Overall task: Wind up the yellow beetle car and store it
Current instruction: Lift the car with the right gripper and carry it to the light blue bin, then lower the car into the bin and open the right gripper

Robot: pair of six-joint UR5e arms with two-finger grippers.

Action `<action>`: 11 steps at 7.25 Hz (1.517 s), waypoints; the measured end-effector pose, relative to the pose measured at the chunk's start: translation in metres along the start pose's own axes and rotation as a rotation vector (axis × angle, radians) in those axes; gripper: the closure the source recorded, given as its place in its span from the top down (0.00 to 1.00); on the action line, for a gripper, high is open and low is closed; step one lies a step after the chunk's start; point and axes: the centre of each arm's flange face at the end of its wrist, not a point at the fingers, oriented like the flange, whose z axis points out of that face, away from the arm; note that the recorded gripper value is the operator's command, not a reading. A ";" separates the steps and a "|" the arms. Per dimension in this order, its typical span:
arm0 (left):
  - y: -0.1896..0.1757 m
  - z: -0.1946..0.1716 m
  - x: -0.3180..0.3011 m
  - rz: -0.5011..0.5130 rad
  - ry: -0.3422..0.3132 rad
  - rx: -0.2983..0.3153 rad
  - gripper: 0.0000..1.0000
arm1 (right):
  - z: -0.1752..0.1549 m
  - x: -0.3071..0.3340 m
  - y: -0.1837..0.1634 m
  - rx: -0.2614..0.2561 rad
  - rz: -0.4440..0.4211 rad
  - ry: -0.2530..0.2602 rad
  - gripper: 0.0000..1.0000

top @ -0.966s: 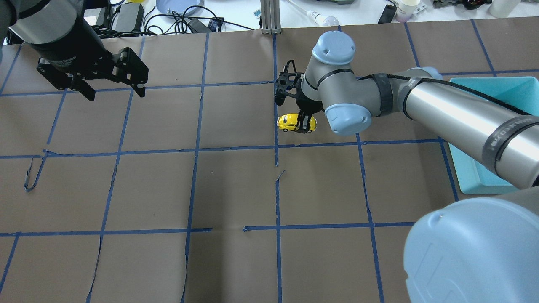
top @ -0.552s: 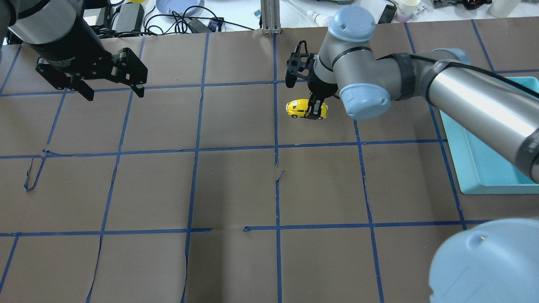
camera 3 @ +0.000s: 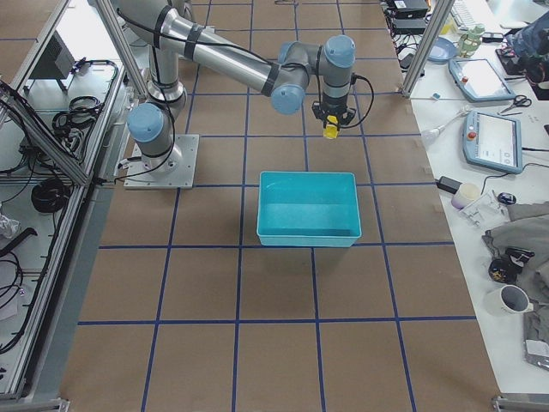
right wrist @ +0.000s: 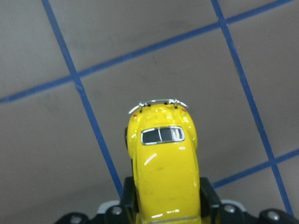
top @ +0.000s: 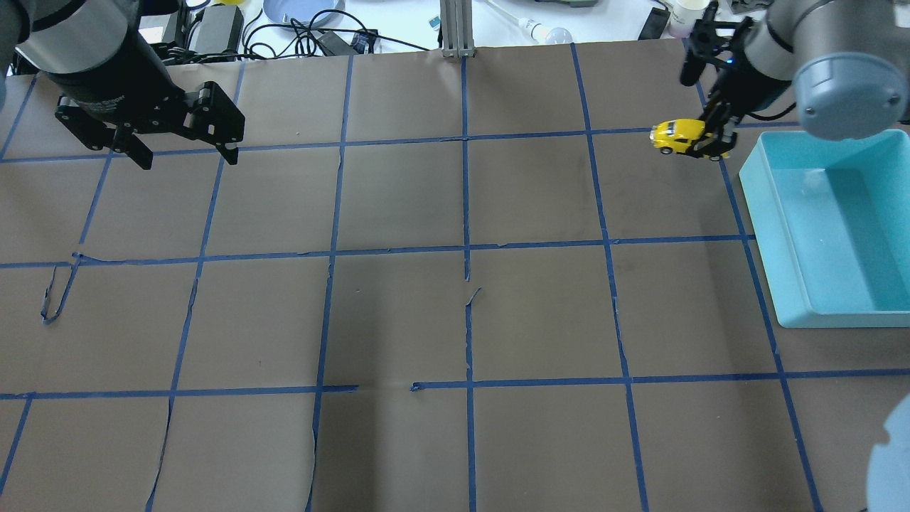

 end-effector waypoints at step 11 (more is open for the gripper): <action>-0.003 0.000 0.000 0.000 -0.001 0.012 1.00 | 0.103 0.025 0.215 0.012 -0.132 -0.183 1.00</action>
